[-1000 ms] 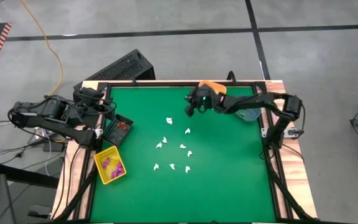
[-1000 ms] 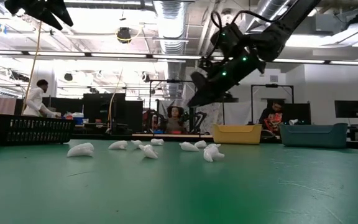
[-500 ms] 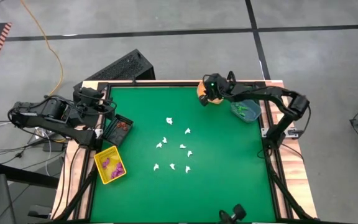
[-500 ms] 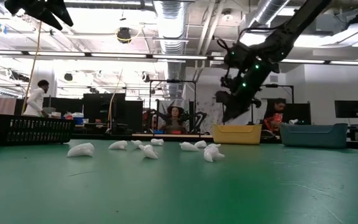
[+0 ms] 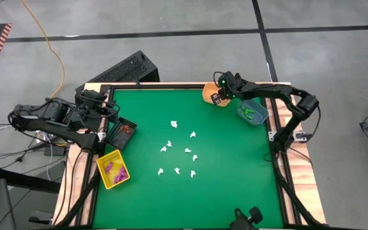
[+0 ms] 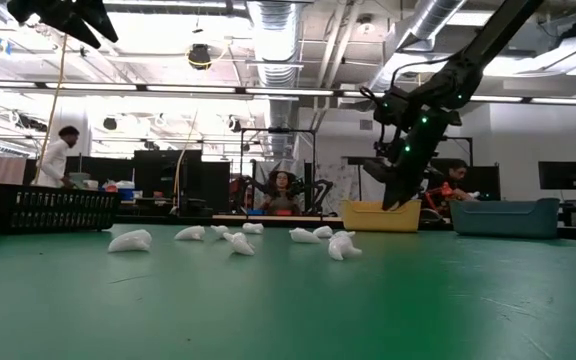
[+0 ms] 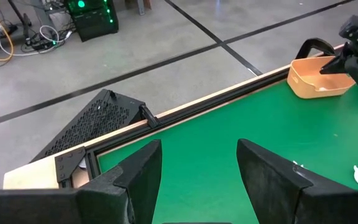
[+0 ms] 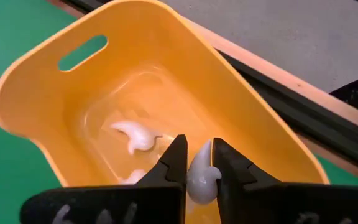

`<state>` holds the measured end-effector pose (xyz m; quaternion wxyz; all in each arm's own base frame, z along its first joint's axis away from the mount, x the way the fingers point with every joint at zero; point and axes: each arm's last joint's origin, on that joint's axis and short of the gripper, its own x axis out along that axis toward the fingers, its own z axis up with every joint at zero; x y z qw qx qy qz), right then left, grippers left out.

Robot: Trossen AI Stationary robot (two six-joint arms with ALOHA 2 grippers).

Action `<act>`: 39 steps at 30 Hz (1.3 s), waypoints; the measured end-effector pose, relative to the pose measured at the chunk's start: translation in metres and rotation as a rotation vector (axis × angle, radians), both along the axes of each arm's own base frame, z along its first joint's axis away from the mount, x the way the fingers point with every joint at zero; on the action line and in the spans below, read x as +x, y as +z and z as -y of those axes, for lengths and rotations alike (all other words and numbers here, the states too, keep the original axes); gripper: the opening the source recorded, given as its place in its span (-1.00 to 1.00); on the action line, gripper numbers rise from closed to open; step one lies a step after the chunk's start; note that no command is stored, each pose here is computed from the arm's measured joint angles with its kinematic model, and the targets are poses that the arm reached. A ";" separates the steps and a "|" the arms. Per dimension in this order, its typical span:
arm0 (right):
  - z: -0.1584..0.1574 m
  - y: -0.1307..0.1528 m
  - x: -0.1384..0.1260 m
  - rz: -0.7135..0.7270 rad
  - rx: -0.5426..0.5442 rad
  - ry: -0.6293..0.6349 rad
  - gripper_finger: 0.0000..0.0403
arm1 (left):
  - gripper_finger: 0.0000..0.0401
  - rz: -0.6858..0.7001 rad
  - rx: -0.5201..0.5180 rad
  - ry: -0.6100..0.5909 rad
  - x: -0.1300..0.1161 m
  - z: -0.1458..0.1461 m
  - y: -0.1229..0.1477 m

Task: Sort Halloween decoration
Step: Put the white ghost toy into the light orange bin

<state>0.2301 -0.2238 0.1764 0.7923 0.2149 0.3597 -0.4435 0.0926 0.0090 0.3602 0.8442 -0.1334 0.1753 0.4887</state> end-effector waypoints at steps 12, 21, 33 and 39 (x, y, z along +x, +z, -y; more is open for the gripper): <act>0.001 0.000 -0.001 0.006 0.009 -0.015 -0.38 | -0.01 0.003 -0.001 0.002 0.000 0.000 0.000; -0.017 0.032 0.003 0.102 -0.048 0.094 -0.20 | -0.01 0.003 -0.008 -0.003 0.000 0.000 0.000; -0.110 0.099 0.028 0.315 -0.196 0.671 -0.23 | -0.01 -0.007 0.001 -0.012 0.000 0.000 0.000; -0.147 0.089 0.056 0.319 -0.226 0.856 -0.23 | -0.01 0.002 0.043 -0.108 -0.007 0.007 0.002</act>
